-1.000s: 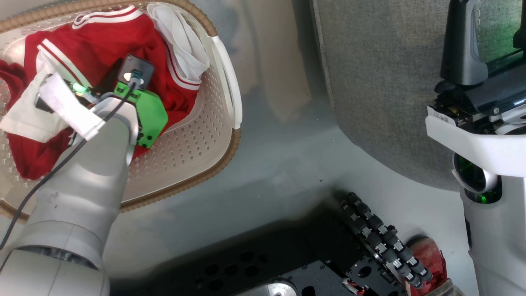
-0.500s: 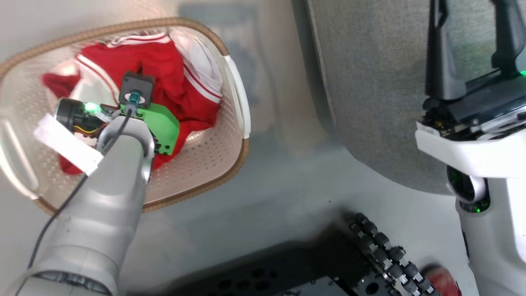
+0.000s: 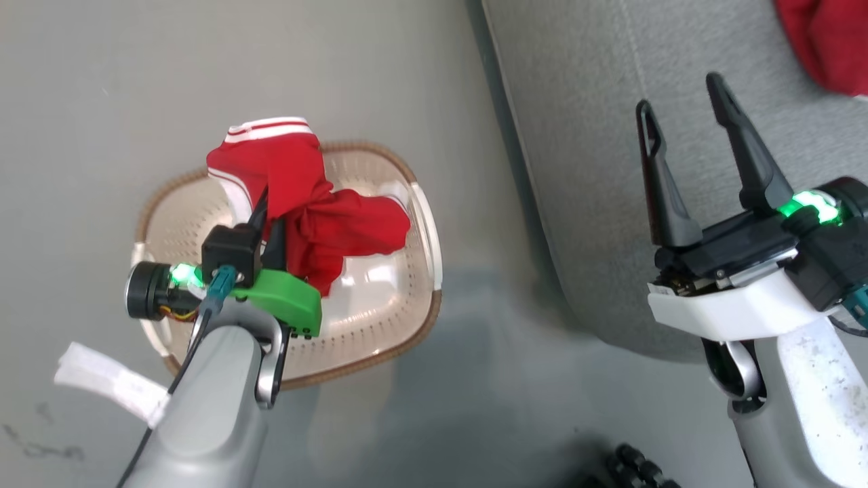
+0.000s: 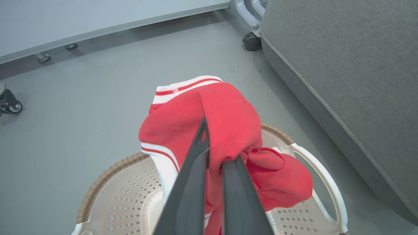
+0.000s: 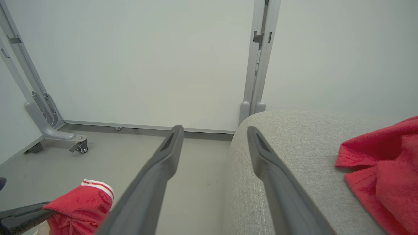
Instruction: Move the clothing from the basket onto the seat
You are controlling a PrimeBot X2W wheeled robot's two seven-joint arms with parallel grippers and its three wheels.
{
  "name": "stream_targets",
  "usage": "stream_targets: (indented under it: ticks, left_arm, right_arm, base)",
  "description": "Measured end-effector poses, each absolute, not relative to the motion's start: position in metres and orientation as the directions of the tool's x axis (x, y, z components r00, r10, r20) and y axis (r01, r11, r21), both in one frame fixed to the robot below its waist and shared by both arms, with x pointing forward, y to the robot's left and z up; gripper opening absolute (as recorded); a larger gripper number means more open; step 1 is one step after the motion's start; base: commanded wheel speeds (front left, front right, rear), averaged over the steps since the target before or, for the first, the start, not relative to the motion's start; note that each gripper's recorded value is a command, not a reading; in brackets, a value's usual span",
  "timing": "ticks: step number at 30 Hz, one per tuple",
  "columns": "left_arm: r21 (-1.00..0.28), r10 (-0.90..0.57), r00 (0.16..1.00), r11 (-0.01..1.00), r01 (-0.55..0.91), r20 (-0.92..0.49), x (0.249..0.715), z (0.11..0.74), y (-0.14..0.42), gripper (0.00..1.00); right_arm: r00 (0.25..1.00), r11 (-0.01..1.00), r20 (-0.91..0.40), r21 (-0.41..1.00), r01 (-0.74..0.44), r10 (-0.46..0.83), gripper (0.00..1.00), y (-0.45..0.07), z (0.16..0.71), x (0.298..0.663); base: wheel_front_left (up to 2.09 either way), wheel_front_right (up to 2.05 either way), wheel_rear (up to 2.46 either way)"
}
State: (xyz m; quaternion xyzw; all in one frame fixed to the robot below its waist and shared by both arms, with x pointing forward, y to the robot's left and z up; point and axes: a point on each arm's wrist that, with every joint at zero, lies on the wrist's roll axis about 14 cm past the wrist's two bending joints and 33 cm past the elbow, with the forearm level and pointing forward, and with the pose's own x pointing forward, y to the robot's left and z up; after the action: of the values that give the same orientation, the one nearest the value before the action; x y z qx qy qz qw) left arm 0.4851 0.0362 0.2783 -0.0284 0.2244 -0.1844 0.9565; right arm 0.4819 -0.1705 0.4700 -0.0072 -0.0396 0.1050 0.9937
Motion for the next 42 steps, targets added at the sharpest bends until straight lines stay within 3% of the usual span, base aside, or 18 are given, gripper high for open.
stream_targets:
  ticks: [8, 15, 31, 42]
  left_arm:
    - [-0.121, -0.317, 0.929, 0.947, 0.298, -0.191, 0.481, 0.383, 0.057, 0.0]
    - [-0.114, -0.3, 0.954, 0.948, 0.299, 0.007, 0.467, 0.465, 0.063, 0.0]
    - [-0.142, -0.318, 0.909, 0.92, 0.365, 0.271, 0.421, 0.57, 0.06, 0.0]
    - [-0.173, -0.421, 0.845, 0.853, 0.493, 0.33, 0.414, 0.59, 0.016, 0.0]
  right_arm:
    - [0.966, 0.977, 0.148, -0.013, -0.215, 0.214, 1.0, -0.163, 0.514, 0.447]
    - [0.952, 0.97, 0.191, -0.007, -0.244, 0.241, 1.0, -0.15, 0.539, 0.412]
    - [0.911, 0.947, 0.272, 0.001, -0.323, 0.31, 1.0, -0.117, 0.572, 0.35]
    - [0.88, 0.906, 0.276, 0.064, -0.417, 0.386, 1.0, -0.08, 0.571, 0.355]
  base:
    - [0.0, 0.0, 0.0]
    - [0.0, 0.0, 0.0]
    - [0.0, 0.0, 0.0]
    - [0.0, 0.0, 0.0]
